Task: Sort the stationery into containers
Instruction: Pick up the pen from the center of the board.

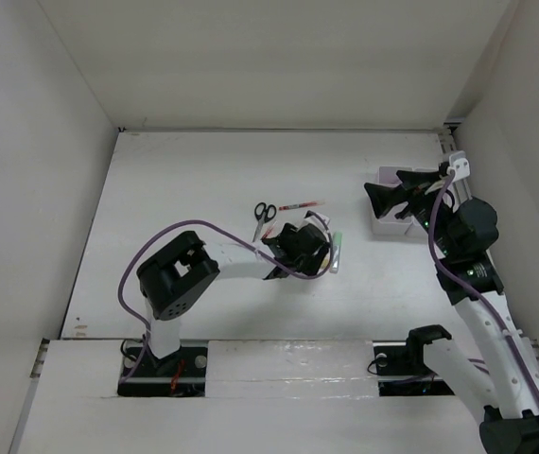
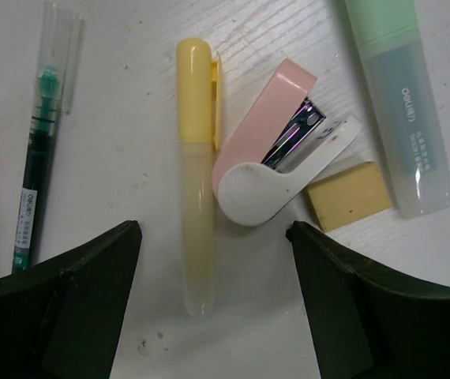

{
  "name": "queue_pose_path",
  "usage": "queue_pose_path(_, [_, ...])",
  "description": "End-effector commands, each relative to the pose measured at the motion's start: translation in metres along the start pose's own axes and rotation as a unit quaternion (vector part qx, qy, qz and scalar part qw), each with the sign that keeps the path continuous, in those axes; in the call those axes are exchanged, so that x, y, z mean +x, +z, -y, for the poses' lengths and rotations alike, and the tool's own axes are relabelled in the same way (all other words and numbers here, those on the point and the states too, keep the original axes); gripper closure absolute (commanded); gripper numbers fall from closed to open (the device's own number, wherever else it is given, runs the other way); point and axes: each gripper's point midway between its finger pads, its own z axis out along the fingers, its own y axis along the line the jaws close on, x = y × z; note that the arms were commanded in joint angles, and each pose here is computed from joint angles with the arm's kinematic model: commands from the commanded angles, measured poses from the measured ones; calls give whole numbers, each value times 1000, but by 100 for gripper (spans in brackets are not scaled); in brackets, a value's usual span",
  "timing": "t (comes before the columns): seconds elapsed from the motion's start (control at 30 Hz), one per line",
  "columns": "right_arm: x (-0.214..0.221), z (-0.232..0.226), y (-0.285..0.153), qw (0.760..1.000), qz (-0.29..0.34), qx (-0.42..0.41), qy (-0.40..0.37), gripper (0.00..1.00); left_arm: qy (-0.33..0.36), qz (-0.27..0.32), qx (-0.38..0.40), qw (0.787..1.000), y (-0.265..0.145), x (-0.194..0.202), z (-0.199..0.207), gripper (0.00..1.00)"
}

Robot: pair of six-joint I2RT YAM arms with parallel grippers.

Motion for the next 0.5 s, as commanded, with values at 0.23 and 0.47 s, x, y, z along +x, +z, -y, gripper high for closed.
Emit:
queue_pose_path(0.23, [-19,-13,-8,1000,25,-19,-5,0,2,-21,-25,999,5,10,-10,52])
queue_pose_path(0.47, [-24,-15,-8,999,29,-20,-1,0,0,-24,-37,999,-9,15,-20,66])
